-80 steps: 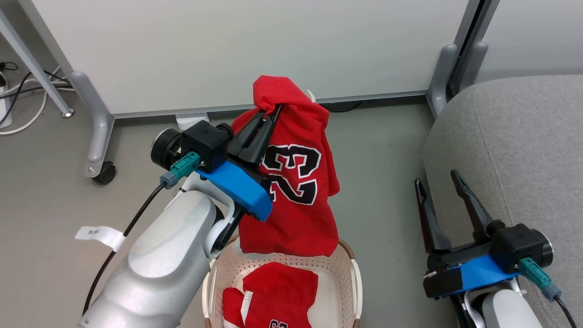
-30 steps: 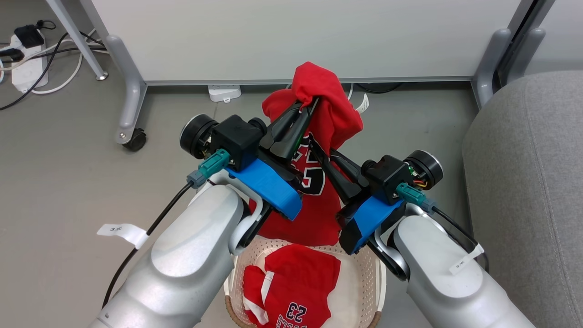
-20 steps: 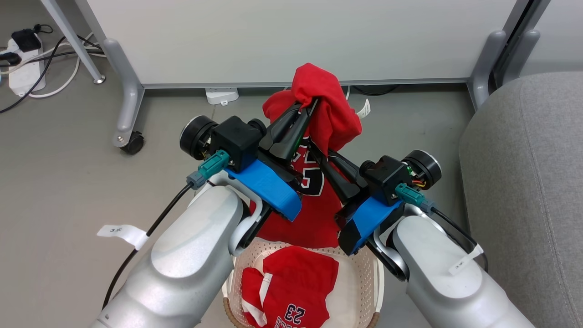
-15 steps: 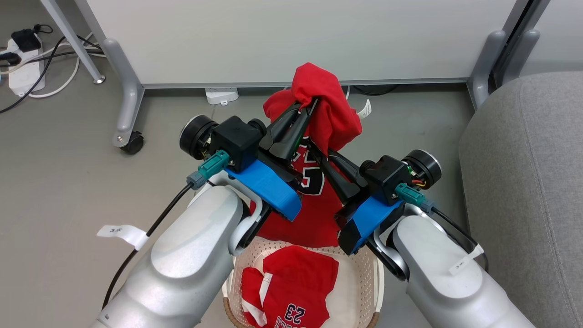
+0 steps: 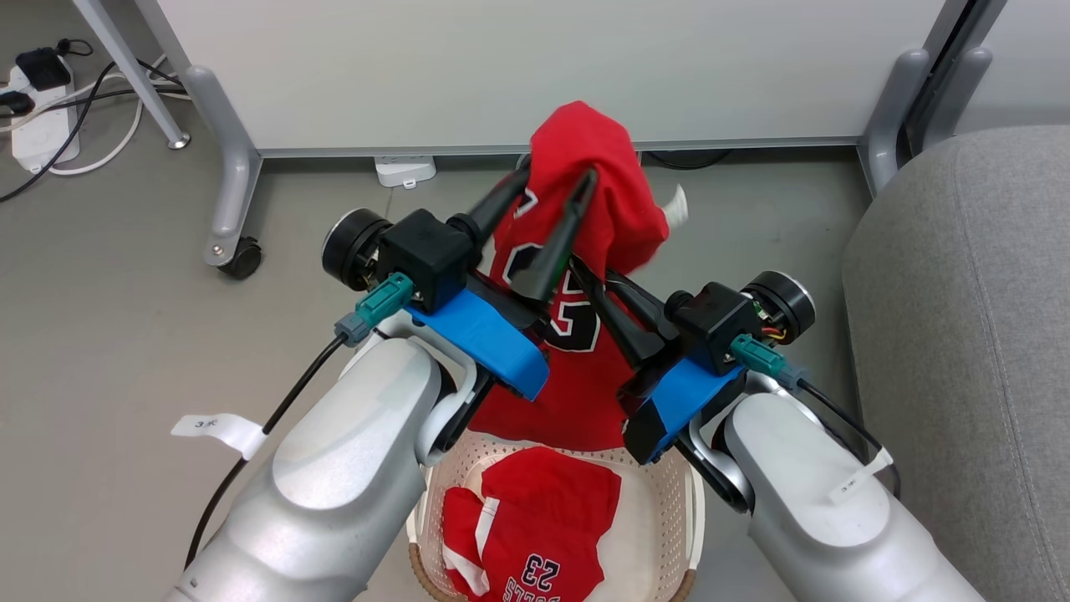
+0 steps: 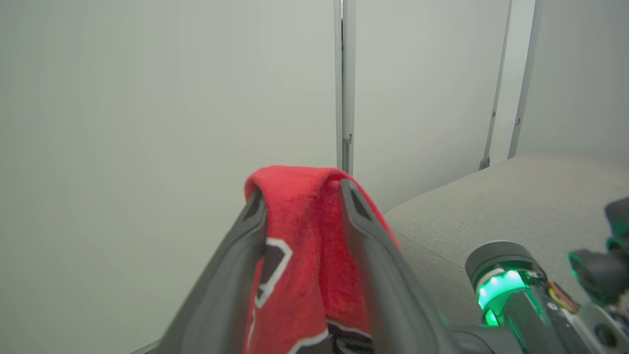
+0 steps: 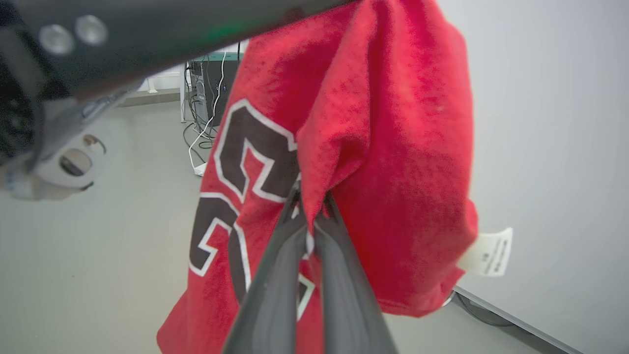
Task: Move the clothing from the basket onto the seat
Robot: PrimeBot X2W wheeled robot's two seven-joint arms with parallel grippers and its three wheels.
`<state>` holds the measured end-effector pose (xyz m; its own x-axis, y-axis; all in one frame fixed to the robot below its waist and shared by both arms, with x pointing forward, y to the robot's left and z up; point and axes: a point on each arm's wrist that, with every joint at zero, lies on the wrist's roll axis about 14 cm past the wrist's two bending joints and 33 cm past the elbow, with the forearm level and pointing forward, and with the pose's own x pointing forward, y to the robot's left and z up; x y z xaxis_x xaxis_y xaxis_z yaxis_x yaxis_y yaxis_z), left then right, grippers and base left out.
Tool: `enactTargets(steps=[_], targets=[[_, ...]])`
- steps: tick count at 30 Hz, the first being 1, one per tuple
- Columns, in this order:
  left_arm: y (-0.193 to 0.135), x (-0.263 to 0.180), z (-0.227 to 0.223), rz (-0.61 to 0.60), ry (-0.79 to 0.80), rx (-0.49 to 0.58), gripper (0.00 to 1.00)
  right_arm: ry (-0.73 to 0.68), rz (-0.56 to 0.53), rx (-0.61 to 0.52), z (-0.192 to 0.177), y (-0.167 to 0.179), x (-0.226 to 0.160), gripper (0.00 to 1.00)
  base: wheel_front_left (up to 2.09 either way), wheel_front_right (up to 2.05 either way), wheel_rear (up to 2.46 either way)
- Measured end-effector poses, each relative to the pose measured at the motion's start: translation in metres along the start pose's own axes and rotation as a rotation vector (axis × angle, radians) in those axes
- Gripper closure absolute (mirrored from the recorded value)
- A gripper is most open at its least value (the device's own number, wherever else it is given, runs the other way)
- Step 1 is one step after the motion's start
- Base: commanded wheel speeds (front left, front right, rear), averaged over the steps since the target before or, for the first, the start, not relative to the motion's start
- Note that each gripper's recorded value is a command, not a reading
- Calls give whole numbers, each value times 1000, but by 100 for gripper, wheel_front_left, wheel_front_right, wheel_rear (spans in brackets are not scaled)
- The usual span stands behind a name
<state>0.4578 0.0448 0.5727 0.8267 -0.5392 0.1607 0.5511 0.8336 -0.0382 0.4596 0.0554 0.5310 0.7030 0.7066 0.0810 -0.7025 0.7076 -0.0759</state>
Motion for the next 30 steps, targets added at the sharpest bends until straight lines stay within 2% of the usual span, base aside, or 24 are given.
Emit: enactTargets(steps=[14, 22, 30], targets=[[1, 2, 0, 1, -5, 23, 0, -15, -59, 14, 1, -17, -10, 100, 0, 0, 0], [-13, 14, -9, -45, 1, 14, 0, -21, -148, 15, -1, -44, -30, 100, 0, 0, 0], [-39, 29, -27, -130, 26, -9, 0, -17, -288, 10, -5, -83, -64, 100, 0, 0, 0]])
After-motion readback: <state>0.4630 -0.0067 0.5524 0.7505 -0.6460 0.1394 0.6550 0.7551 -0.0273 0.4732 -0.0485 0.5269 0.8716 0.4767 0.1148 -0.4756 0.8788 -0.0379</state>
